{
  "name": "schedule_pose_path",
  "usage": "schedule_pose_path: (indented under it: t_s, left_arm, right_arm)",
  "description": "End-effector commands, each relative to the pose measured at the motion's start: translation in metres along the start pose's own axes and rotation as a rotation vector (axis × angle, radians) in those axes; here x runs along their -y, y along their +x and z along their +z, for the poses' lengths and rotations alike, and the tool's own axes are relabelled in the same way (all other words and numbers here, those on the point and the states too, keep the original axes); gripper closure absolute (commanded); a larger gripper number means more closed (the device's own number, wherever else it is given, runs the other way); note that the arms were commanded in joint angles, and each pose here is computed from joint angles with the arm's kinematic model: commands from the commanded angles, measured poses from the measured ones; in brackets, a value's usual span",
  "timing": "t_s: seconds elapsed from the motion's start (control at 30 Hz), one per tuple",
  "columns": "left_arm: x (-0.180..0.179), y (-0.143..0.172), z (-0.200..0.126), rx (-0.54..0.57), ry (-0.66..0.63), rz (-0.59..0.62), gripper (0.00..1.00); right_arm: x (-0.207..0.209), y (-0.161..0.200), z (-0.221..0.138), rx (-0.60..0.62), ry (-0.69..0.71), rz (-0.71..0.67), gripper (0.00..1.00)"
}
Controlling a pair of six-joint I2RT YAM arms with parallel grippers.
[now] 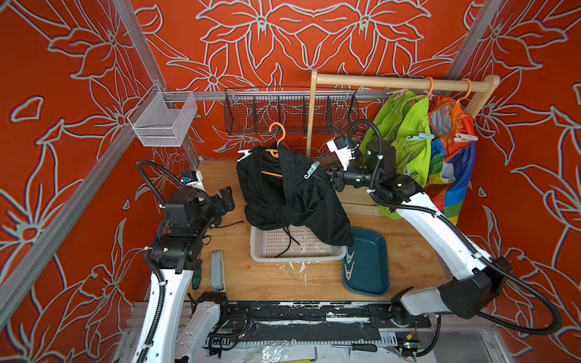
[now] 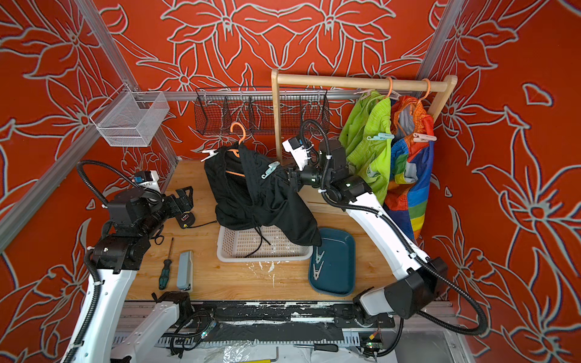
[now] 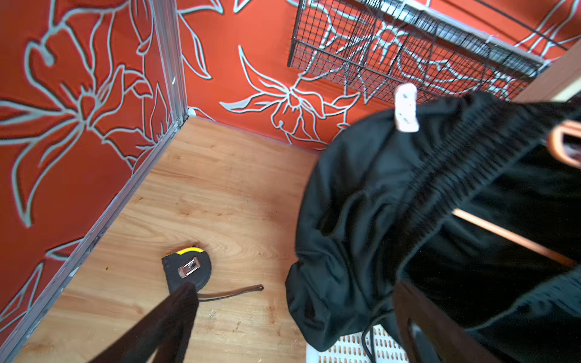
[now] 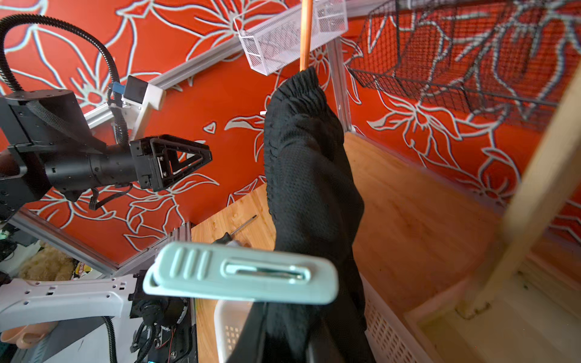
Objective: Remove the clothespins securing shorts to the hanger
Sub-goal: Adjust the shorts in the basket.
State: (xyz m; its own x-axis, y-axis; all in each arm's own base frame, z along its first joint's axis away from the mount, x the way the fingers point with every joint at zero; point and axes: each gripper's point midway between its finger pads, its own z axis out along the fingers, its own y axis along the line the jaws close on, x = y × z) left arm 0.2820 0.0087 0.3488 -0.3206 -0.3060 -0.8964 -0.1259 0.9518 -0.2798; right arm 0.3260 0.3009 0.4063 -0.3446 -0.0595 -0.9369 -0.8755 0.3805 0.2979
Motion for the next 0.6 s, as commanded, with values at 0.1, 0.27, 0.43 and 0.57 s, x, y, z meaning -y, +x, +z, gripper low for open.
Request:
schedule_pose_path:
  t_s: [0.1,0.27,0.43,0.57]
  left_arm:
    - [0.005,-0.014,-0.015,0.043,0.020,0.023,0.03]
    - [0.001,-0.011,-0.017,0.046,0.003,0.033,0.03]
    - [0.004,-0.011,-0.016,0.044,0.021,0.034,0.03]
    - [0.014,-0.016,-0.014,0.053,0.071,0.014,0.03]
  right_arm:
    - [-0.022,-0.083,0.014,0.218,-0.079,-0.184,1.00]
    - [-0.026,-0.077,0.019,0.221,-0.095,-0.172,1.00]
    - [-0.024,-0.035,0.003,0.147,-0.037,-0.164,1.00]
    - [-0.035,-0.002,-0.020,0.100,-0.013,-0.152,1.00]
